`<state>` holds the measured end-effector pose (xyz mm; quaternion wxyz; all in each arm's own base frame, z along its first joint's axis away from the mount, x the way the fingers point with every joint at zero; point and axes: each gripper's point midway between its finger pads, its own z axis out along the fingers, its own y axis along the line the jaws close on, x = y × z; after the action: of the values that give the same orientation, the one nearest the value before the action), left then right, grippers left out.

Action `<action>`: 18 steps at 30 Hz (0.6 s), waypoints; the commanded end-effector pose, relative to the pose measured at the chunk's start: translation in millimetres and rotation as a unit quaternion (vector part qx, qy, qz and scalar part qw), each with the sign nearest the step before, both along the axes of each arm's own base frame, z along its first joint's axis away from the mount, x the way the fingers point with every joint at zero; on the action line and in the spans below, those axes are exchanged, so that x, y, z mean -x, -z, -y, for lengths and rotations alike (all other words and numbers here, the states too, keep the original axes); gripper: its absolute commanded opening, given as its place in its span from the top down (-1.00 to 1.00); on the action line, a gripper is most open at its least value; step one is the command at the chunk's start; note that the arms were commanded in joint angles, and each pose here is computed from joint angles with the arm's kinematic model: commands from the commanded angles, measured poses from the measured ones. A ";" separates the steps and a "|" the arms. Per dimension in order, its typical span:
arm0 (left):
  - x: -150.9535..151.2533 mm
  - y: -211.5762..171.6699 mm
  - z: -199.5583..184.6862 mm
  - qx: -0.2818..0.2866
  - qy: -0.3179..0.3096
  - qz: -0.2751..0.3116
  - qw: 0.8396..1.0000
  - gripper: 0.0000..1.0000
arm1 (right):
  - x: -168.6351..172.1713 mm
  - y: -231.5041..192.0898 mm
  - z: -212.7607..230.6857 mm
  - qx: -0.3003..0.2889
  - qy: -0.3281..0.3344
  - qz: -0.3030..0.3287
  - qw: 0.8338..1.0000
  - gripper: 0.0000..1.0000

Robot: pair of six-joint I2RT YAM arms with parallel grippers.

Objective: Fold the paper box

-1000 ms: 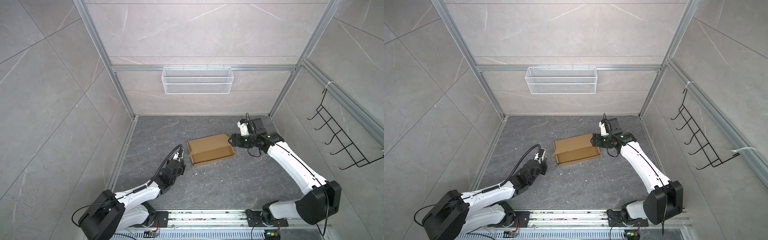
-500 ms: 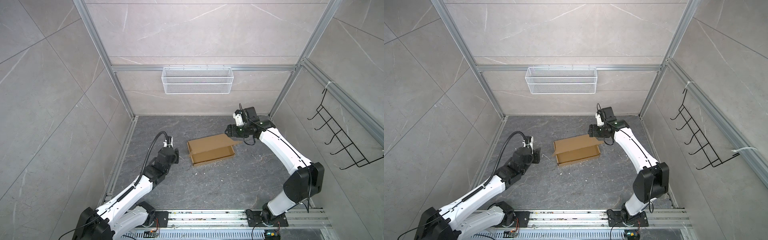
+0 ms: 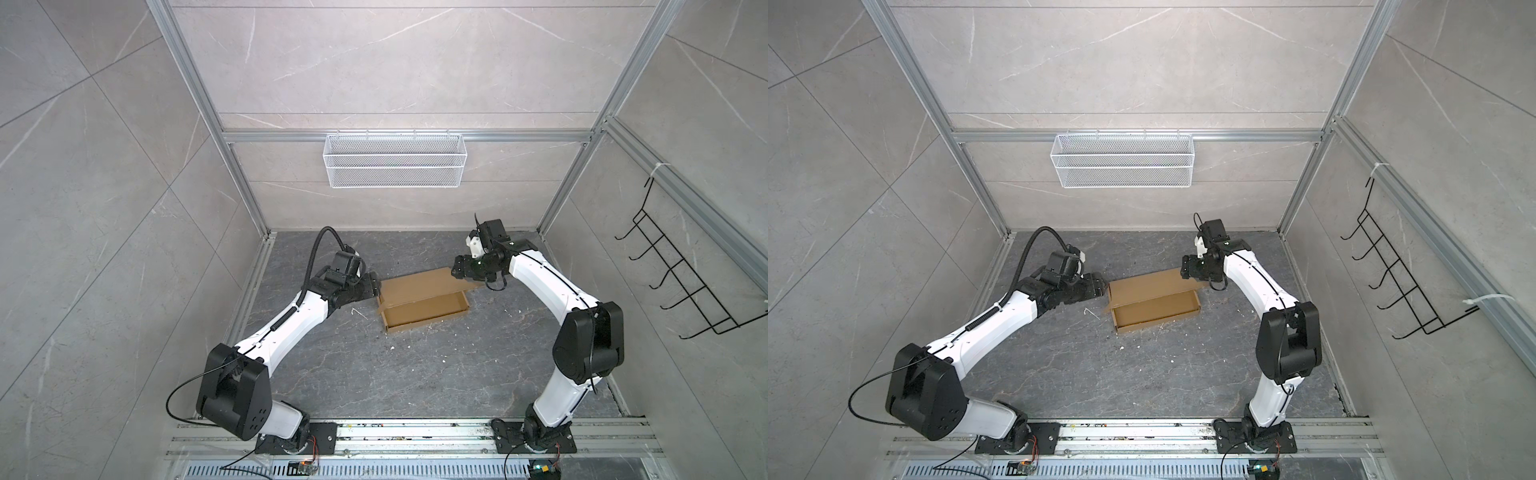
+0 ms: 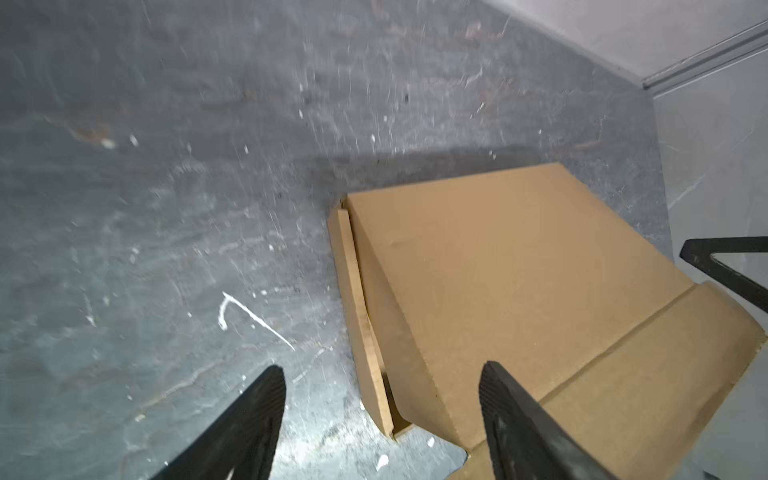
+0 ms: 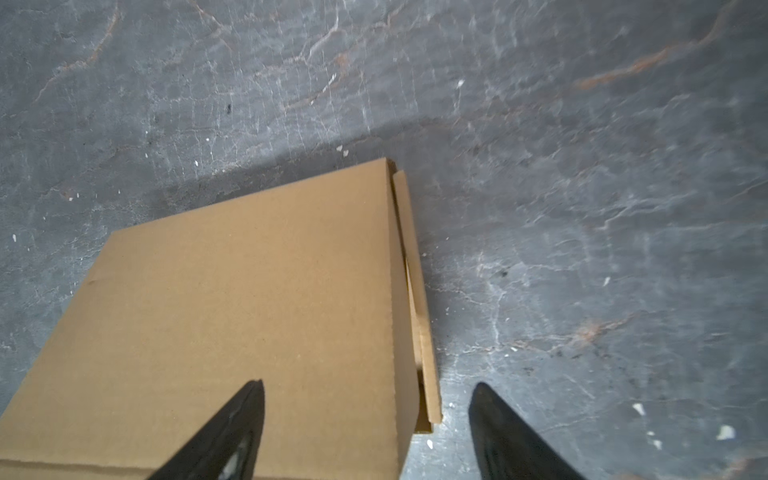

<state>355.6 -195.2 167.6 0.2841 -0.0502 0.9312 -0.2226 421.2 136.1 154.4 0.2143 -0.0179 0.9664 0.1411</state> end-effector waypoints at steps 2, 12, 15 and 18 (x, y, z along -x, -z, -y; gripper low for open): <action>2.5 -8.1 13.7 0.050 0.003 -0.037 0.998 -0.58 | 10.7 3.1 -6.1 -0.033 0.009 -0.013 0.999 -0.55; 11.3 11.9 11.7 0.035 0.005 -0.065 0.997 -0.57 | 42.6 16.0 -22.2 -0.101 -0.002 -0.044 0.994 -0.44; 6.4 16.1 15.7 0.042 0.005 -0.061 0.997 -0.52 | 47.2 16.0 -22.7 -0.105 -0.005 -0.047 0.993 -0.43; -0.8 16.3 22.1 0.051 0.011 -0.057 0.997 -0.47 | 50.3 17.7 -22.4 -0.103 -0.009 -0.051 0.993 -0.41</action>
<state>349.2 -206.2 146.2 0.2216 -0.0690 0.9411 -0.2460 375.2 155.5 128.9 0.1597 0.0016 0.9607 0.2269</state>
